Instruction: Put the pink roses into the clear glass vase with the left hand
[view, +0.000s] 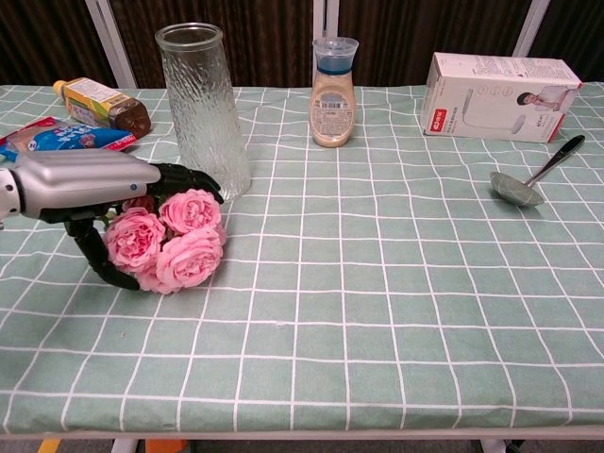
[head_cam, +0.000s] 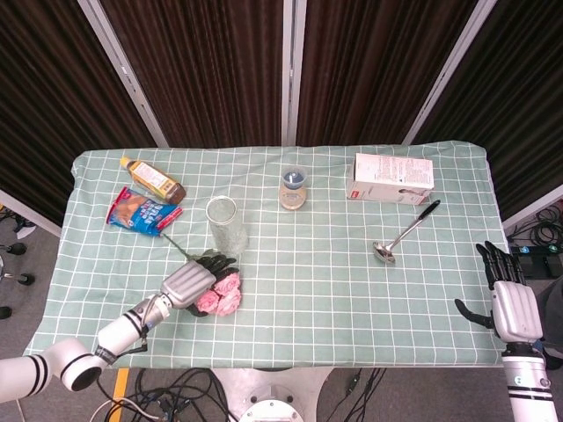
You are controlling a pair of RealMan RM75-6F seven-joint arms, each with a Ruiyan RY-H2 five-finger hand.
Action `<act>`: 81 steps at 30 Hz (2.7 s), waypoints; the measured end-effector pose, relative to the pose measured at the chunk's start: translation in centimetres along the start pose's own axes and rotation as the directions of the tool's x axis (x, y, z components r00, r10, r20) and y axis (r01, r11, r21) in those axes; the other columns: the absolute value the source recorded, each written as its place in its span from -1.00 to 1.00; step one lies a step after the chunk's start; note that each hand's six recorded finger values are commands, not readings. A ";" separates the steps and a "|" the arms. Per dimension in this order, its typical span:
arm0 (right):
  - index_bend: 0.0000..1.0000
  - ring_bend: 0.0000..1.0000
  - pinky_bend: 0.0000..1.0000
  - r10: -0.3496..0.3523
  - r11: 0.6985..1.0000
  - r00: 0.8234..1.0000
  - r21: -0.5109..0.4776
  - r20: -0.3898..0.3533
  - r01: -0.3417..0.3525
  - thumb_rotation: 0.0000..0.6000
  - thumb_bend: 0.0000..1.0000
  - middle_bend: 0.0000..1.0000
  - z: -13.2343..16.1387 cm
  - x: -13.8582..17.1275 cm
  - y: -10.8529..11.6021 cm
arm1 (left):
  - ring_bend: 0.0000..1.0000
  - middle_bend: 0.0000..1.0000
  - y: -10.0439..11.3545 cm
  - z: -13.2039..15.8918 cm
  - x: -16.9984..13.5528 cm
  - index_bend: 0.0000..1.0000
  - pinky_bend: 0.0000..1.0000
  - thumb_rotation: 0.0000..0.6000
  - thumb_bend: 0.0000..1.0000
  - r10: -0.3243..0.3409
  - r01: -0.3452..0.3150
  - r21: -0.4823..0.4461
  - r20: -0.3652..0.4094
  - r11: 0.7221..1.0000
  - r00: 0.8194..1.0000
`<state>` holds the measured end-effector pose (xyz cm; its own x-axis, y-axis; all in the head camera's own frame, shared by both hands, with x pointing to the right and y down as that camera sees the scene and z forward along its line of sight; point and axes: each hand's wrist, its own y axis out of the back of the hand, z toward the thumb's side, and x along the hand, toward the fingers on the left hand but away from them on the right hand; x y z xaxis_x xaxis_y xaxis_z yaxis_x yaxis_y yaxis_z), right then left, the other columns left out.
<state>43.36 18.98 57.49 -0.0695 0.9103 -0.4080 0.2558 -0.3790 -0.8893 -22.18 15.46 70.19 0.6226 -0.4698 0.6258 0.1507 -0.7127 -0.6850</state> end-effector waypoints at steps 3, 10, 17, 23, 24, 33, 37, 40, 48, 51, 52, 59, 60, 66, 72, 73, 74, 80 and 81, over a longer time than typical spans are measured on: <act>-1.00 -1.00 -1.00 0.007 1.000 1.000 -0.001 0.002 -0.007 1.00 -0.76 -1.00 -0.1 0.0 -0.2 | -0.56 -0.46 0.1 0.0 0.2 -0.46 -0.22 1.00 -0.77 0.021 -0.021 -0.003 -0.001 1.000 1.000; -1.00 -1.00 -1.00 0.008 1.000 1.000 -0.005 0.015 -0.008 1.00 -0.76 -1.00 -0.5 0.0 0.0 | -0.27 -0.19 -0.1 0.0 0.1 -0.16 0.05 1.00 -0.64 0.031 -0.031 0.002 0.002 1.000 1.000; -1.00 -1.00 -1.00 0.013 1.000 1.000 -0.012 0.026 -0.013 1.00 -0.76 -1.00 -0.9 -0.1 0.0 | -0.20 -0.12 1.0 0.0 -0.8 -0.12 0.12 1.00 -0.58 0.096 -0.096 0.005 0.004 0.995 0.995; -1.00 -1.00 -1.00 0.010 1.000 1.000 -0.021 0.023 -0.010 1.00 -0.76 -1.00 -0.8 -0.1 0.2 | -0.20 -0.11 3.3 -0.7 -3.1 -0.11 0.12 1.00 -0.58 0.172 -0.172 0.026 -0.013 0.985 0.985; -1.00 -1.00 -1.00 0.007 1.000 1.000 -0.022 0.020 -0.007 1.00 -0.76 -1.00 -0.8 0.0 0.3 | -0.20 -0.11 3.7 -1.0 -3.6 -0.11 0.12 1.00 -0.58 0.185 -0.184 0.034 -0.023 0.982 0.982; -1.00 -1.00 -1.00 -0.031 0.999 0.999 -0.025 -0.033 0.030 1.00 -0.75 -1.00 -0.1 0.1 1.2 | -0.20 -0.11 9.8 -7.0 -10.1 -0.09 0.13 1.00 -0.58 0.354 -0.315 0.191 -0.234 0.930 0.905; -1.00 -1.00 -1.00 -0.038 0.999 0.997 -0.027 -0.067 0.036 1.00 -0.75 -1.00 0.2 0.2 1.2 | -0.20 -0.11 13.2 -8.6 -12.1 -0.04 0.12 1.00 -0.57 0.470 -0.412 0.243 -0.284 0.878 0.836; -1.00 -1.00 -1.00 -0.040 0.998 0.996 -0.040 -0.078 0.037 1.00 -0.75 -1.00 0.4 0.2 1.0 | -0.20 -0.11 15.8 -8.9 -13.0 -0.03 0.12 1.00 -0.57 0.582 -0.516 0.277 -0.278 0.811 0.764; -1.00 -1.00 -1.00 -0.031 0.998 0.997 -0.047 -0.075 0.028 1.00 -0.75 -1.00 0.1 0.2 0.7 | -0.20 -0.10 21.7 -8.0 -15.1 -0.04 0.12 1.00 -0.57 0.869 -0.876 0.115 -0.242 0.468 0.432; -1.00 -1.00 -1.00 -0.010 0.999 0.998 -0.051 -0.063 0.007 1.00 -0.75 -1.00 -0.2 0.1 0.4 | -0.20 -0.10 22.8 -7.5 -15.3 -0.03 0.12 1.00 -0.57 0.903 -0.945 -0.071 -0.278 0.320 0.327; -1.00 -1.00 -1.00 -0.003 0.999 0.998 -0.052 -0.061 -0.001 1.00 -0.75 -1.00 -0.3 0.1 0.2 | -0.20 -0.10 23.1 -7.4 -15.4 -0.03 0.13 1.00 -0.57 0.908 -0.953 -0.131 -0.293 0.272 0.299; -1.00 -1.00 -1.00 0.016 0.998 0.998 -0.062 -0.068 -0.020 1.00 -0.75 -1.00 -0.4 -0.3 -0.3 | -0.20 -0.10 24.7 -7.4 -15.3 -0.05 0.13 1.00 -0.57 0.854 -0.836 -0.531 -0.490 -0.136 0.173; -1.00 -1.00 -1.00 0.015 0.998 0.997 -0.065 -0.071 -0.019 1.00 -0.75 -1.00 -0.5 -0.3 -0.3 | -0.20 -0.10 24.7 -7.3 -15.1 -0.05 0.12 1.00 -0.57 0.837 -0.807 -0.565 -0.517 -0.173 0.182; -1.00 -1.00 -1.00 0.006 0.997 0.997 -0.071 -0.073 -0.011 1.00 -0.74 -1.00 -0.9 -0.4 -0.3 | -0.20 -0.10 23.8 -6.5 -13.0 -0.05 0.13 1.00 -0.57 0.705 -0.584 -0.730 -0.620 -0.356 0.345; -1.00 -1.00 -1.00 0.003 0.997 0.998 -0.074 -0.068 -0.008 1.00 -0.74 -1.00 -1.1 -0.4 -0.4 | -0.20 -0.10 23.1 -5.8 -11.4 -0.08 0.12 1.00 -0.57 0.639 -0.457 -0.779 -0.620 -0.431 0.455; -1.00 -1.00 -1.00 0.005 0.997 0.998 -0.074 -0.068 -0.010 1.00 -0.74 -1.00 -1.1 -0.4 -0.5 | -0.20 -0.10 23.0 -5.7 -11.2 -0.08 0.12 1.00 -0.57 0.637 -0.448 -0.781 -0.618 -0.435 0.460; -1.00 -1.00 -1.00 0.006 0.997 0.998 -0.074 -0.068 -0.011 1.00 -0.73 -1.00 -1.1 -0.4 -0.6 | -0.20 -0.10 23.0 -5.4 -10.8 -0.08 0.12 1.00 -0.57 0.636 -0.439 -0.785 -0.615 -0.438 0.467; -1.00 -1.00 -1.00 0.011 0.997 0.998 -0.074 -0.066 -0.016 1.00 -0.73 -1.00 -1.1 -0.5 -0.9 | -0.20 -0.10 22.7 -4.4 -8.3 -0.08 0.12 1.00 -0.57 0.631 -0.421 -0.804 -0.593 -0.421 0.501; -1.00 -1.00 -1.00 0.013 0.997 0.998 -0.074 -0.065 -0.017 1.00 -0.73 -1.00 -1.2 -0.5 -0.9 | -0.20 -0.10 22.6 -4.4 -7.9 -0.07 0.12 1.00 -0.57 0.629 -0.425 -0.804 -0.592 -0.416 0.504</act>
<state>44.33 19.11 58.74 -0.0037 0.9143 -0.4050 0.3278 -0.3815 -0.8643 -27.08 0.77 51.46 -0.0460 -0.9934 0.1051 -0.9447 0.0775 0.3188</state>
